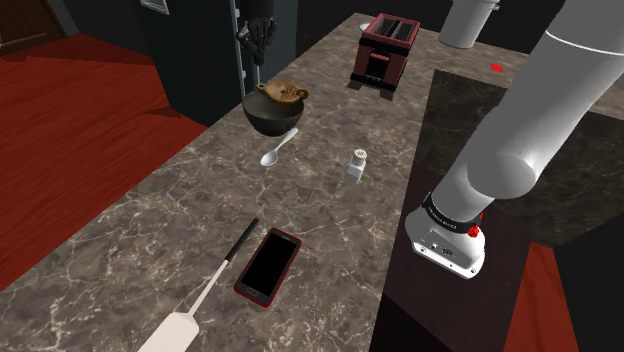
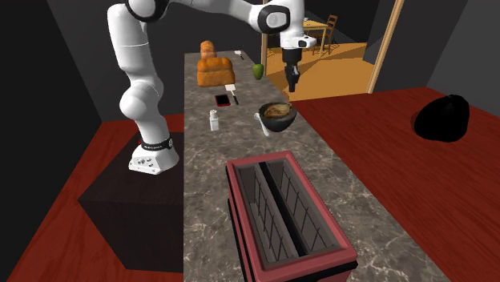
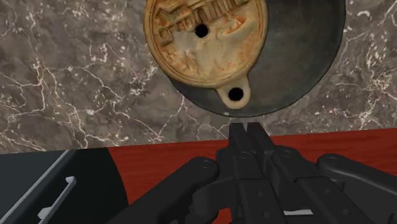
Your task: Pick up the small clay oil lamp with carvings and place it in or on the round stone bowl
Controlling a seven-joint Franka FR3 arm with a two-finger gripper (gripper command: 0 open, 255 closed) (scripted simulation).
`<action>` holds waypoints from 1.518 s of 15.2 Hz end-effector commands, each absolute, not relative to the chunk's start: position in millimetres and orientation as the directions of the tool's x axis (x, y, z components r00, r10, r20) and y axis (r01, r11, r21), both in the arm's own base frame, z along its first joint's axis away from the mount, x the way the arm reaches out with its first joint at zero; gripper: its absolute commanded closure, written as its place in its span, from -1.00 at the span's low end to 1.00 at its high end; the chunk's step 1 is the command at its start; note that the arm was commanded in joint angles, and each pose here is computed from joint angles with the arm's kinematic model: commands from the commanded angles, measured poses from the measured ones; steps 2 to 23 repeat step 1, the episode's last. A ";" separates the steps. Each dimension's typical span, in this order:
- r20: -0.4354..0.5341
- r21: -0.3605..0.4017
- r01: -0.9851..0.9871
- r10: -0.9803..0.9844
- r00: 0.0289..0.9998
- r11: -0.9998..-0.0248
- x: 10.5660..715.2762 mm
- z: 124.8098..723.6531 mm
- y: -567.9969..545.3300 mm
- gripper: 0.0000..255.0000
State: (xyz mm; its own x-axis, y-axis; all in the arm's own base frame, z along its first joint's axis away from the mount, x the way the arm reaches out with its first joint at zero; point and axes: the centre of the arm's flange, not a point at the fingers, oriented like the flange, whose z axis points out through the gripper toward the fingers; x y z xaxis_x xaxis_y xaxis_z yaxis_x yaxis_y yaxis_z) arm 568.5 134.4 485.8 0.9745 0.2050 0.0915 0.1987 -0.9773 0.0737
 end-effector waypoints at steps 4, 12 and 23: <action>0.092 0.073 0.197 0.203 0.975 -0.978 582.2 485.8 158.7 1.00; 0.092 0.073 0.197 0.203 0.975 -0.978 582.2 485.8 158.7 1.00; 0.092 0.073 0.197 0.203 0.975 -0.978 582.2 485.8 158.7 1.00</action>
